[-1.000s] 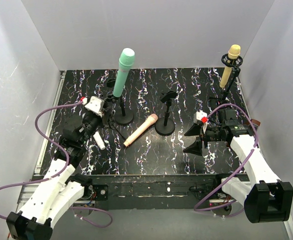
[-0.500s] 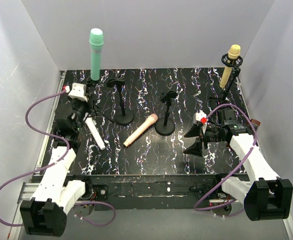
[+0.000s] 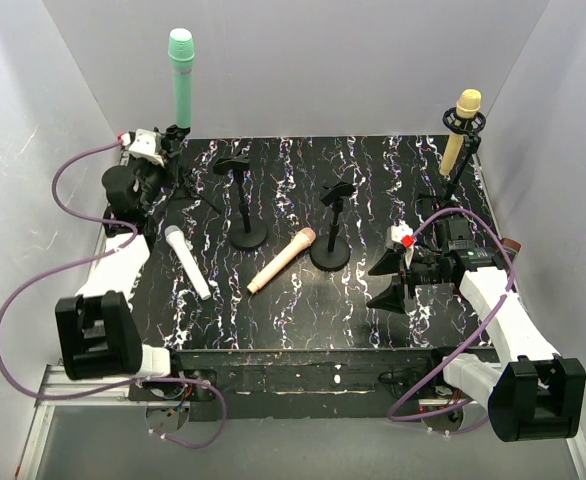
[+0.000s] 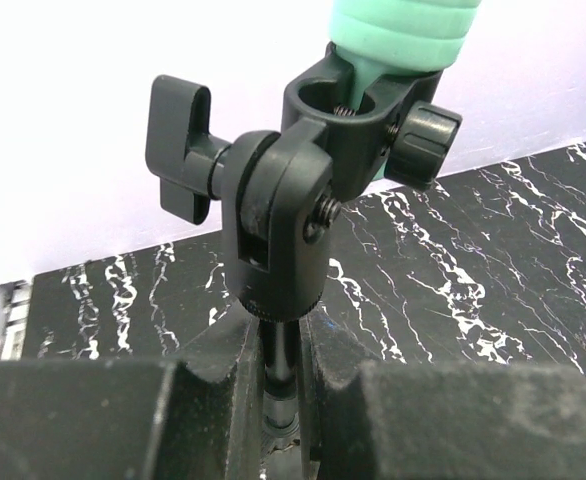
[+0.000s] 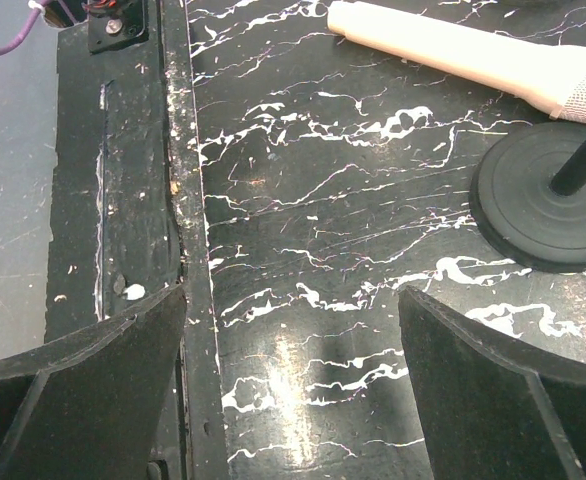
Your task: Attach the microphones to the stand
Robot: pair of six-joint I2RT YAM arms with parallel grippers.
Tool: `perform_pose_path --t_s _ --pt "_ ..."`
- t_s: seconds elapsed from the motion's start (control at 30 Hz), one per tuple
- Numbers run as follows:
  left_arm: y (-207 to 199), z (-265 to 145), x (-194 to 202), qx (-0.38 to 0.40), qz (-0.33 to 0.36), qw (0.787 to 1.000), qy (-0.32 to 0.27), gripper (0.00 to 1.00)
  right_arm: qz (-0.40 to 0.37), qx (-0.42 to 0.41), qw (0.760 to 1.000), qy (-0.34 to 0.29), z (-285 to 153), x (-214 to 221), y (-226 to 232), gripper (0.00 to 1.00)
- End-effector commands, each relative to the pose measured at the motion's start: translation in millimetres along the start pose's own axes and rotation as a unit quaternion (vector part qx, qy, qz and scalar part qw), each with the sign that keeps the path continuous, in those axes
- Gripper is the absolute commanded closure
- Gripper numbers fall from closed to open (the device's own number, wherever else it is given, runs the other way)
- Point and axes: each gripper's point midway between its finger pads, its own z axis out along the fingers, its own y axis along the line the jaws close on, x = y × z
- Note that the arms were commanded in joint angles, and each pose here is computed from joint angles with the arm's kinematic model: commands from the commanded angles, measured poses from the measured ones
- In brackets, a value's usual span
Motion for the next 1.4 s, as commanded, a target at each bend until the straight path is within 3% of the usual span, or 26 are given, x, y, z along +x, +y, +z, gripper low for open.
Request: perform_pose_path --t_s 0.0,0.2,0.4,0.77,1.17,1.37 --pt "-3 25 -58 0.059 0.022 0.993 -0.103 1.00 -0.018 0.001 1.000 -0.006 -3 -10 0 0.07" --pt "-2 55 -36 0.104 -0.010 0.989 -0.104 1.00 -0.015 0.002 1.000 -0.001 -3 -7 -2 0.07" --pt "4 78 12 0.113 -0.005 0.990 -0.084 1.00 -0.011 0.001 1.000 0.001 -2 -6 -4 0.07" --pt "0 83 76 0.132 -0.015 0.991 -0.020 1.00 -0.001 0.000 1.000 0.000 -2 -5 -4 0.07" --pt "-8 91 99 0.148 -0.042 0.988 0.034 0.96 -0.005 0.004 1.000 0.001 -3 -5 -5 0.07" --pt "-24 90 114 0.166 -0.024 0.984 0.058 0.94 -0.009 0.005 1.000 0.001 -4 -6 -4 0.07"
